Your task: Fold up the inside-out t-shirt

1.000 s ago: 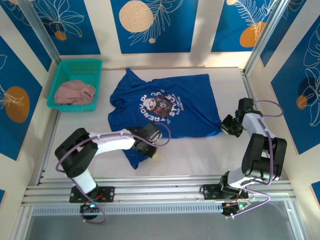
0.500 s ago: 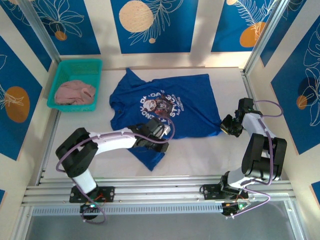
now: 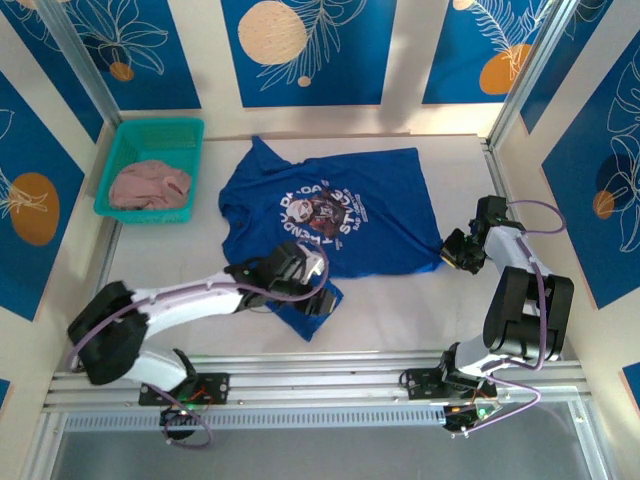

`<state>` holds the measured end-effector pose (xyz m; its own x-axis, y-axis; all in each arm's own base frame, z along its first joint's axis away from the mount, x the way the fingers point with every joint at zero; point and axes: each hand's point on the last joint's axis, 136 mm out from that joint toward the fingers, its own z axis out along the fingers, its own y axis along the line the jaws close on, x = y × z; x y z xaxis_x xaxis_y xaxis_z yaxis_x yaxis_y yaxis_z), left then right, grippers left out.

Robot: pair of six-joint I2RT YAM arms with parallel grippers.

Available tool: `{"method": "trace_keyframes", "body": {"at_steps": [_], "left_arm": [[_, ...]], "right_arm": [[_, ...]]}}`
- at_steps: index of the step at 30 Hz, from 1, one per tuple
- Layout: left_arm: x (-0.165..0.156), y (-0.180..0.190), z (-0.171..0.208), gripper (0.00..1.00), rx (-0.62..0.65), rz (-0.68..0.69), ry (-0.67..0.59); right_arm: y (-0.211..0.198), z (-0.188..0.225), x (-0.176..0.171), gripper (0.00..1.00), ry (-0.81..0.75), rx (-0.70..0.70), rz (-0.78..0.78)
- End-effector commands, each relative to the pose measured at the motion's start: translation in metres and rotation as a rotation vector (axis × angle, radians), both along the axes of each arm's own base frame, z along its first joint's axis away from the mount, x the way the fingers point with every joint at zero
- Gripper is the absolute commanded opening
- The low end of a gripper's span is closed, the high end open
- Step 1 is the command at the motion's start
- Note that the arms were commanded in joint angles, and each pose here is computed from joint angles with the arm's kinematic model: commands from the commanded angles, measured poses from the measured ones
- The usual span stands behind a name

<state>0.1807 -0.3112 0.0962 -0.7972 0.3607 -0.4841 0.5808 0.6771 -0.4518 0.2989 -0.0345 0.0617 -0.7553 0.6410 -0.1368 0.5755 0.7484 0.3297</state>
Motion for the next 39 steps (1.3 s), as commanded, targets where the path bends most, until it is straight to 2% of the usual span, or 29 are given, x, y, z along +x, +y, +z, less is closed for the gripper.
{"method": "trace_keyframes", "body": {"at_steps": [1, 5, 8, 16, 25, 39], "left_arm": [[-0.037, 0.038, -0.019, 0.62, 0.172, -0.057, 0.004], [-0.069, 0.052, -0.033, 0.53, 0.261, -0.11, -0.022], [-0.076, 0.053, -0.048, 0.5, 0.323, -0.138, -0.039], [-0.069, 0.021, -0.058, 0.52, 0.367, -0.204, -0.132], [-0.064, 0.016, -0.058, 0.49, 0.402, -0.233, -0.165], [-0.07, 0.004, -0.079, 0.46, 0.425, -0.31, -0.127]], "right_arm": [[0.008, 0.0, -0.001, 0.0, -0.007, 0.027, 0.028], [0.008, 0.001, 0.0, 0.0, -0.013, 0.027, 0.029], [0.009, 0.003, 0.001, 0.0, -0.019, 0.031, 0.032], [0.011, 0.003, -0.001, 0.0, -0.02, 0.037, 0.037], [0.012, 0.002, -0.001, 0.0, -0.016, 0.042, 0.041], [0.013, 0.001, -0.001, 0.0, -0.014, 0.045, 0.044]]}}
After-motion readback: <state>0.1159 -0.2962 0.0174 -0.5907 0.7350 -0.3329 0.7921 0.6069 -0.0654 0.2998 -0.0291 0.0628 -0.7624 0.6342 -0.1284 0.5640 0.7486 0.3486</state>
